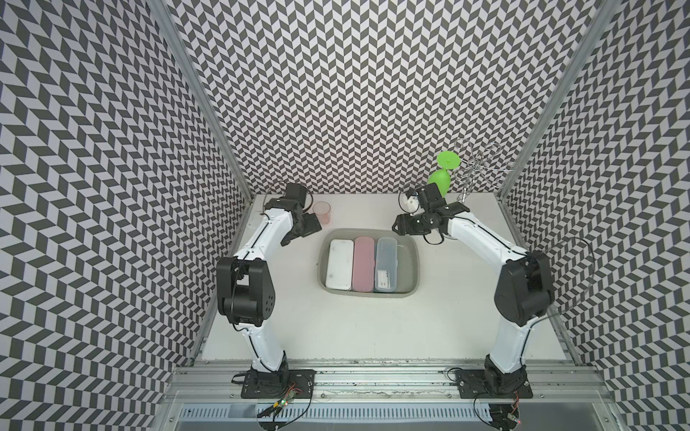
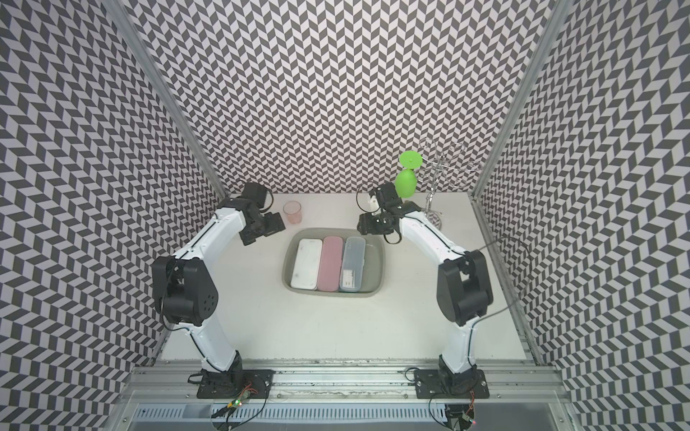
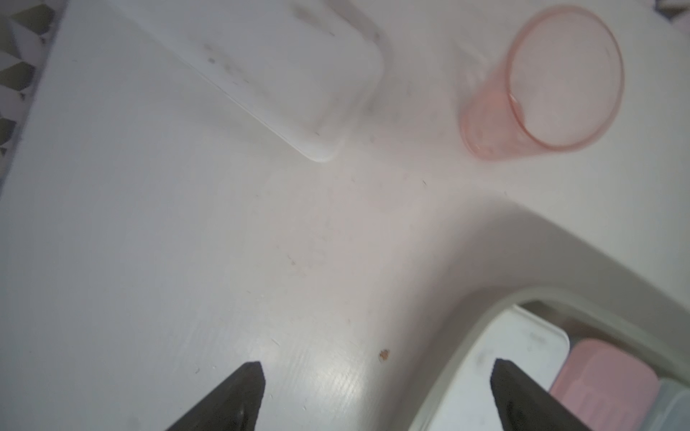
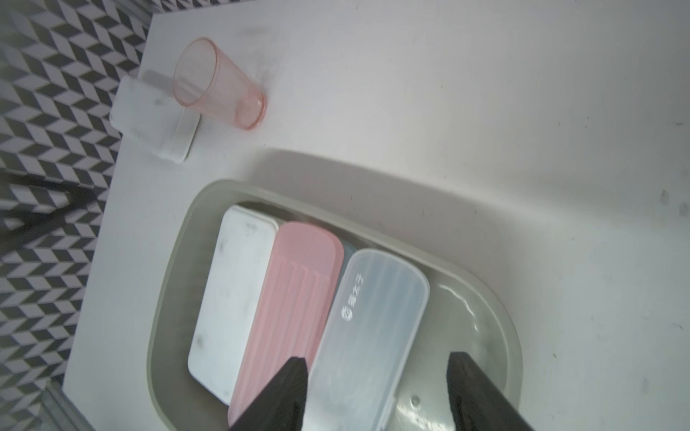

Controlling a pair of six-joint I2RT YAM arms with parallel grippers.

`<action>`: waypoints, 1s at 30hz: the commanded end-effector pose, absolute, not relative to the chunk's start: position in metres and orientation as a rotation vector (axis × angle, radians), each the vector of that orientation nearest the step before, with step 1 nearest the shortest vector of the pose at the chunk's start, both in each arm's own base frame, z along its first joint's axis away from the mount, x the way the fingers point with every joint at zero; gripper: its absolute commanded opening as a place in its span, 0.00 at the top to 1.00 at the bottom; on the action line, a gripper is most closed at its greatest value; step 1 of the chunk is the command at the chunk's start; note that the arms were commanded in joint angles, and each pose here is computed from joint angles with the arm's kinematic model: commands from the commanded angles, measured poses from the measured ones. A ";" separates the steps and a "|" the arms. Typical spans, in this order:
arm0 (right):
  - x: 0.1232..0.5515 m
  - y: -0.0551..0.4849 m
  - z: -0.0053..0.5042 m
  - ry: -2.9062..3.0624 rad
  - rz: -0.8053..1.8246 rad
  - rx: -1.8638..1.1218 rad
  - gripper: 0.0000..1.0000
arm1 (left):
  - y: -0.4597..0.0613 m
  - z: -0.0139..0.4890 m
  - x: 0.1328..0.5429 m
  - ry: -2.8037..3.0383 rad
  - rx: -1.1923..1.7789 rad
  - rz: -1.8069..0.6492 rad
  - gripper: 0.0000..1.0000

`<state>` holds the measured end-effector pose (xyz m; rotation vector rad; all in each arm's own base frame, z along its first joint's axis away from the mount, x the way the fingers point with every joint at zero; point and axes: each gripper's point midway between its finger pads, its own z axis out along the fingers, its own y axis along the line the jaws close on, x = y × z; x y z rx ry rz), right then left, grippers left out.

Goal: Put the pencil case into the storage box
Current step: Pick up the pencil case from the center of the board.

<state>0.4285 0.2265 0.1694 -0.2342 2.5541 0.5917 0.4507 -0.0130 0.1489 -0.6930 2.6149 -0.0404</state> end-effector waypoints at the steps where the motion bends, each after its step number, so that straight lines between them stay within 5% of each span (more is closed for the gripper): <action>1: 0.405 0.218 0.158 2.577 0.586 -0.224 0.27 | 0.007 0.135 0.484 2.546 -0.862 -0.106 0.00; 7: 0.373 0.210 0.142 2.609 0.624 -0.191 0.23 | 0.021 0.114 0.548 2.488 -0.991 -0.247 0.00; 14: 0.359 0.204 0.143 2.603 0.630 -0.171 0.23 | 0.038 0.156 0.617 2.259 -0.961 -0.420 0.00; 30: 0.341 0.192 0.143 2.622 0.606 -0.139 0.23 | 0.099 0.071 0.645 2.167 -1.121 -0.539 0.00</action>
